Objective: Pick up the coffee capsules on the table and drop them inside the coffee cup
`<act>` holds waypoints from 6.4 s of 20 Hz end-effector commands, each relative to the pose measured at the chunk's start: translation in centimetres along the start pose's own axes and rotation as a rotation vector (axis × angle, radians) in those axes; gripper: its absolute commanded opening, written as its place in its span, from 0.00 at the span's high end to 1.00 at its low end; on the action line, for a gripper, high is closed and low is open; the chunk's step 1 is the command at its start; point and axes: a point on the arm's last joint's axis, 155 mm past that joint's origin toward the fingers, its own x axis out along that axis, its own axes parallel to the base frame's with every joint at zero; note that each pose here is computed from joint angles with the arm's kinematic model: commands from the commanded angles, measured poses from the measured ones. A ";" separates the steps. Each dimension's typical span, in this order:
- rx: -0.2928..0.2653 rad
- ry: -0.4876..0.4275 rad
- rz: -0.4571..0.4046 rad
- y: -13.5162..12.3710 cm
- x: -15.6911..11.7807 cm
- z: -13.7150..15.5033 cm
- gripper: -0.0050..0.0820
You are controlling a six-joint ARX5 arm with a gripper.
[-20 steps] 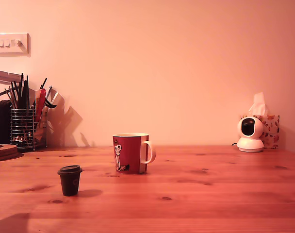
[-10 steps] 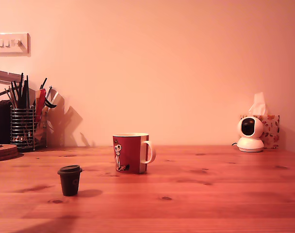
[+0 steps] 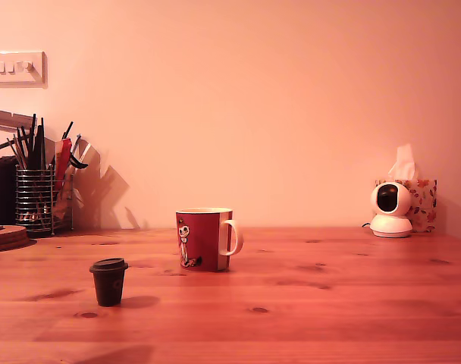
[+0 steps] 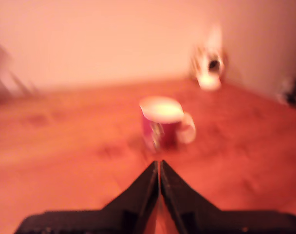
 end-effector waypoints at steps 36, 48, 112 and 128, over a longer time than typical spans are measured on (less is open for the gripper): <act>0.073 0.217 -0.047 -0.5 6.4 -5.8 0.40; 0.105 0.250 -0.063 0.4 8.9 -8.7 0.32; 0.091 0.205 -0.205 -1.1 19.6 6.5 0.74; 0.067 0.383 -0.238 -2.1 24.8 7.0 0.73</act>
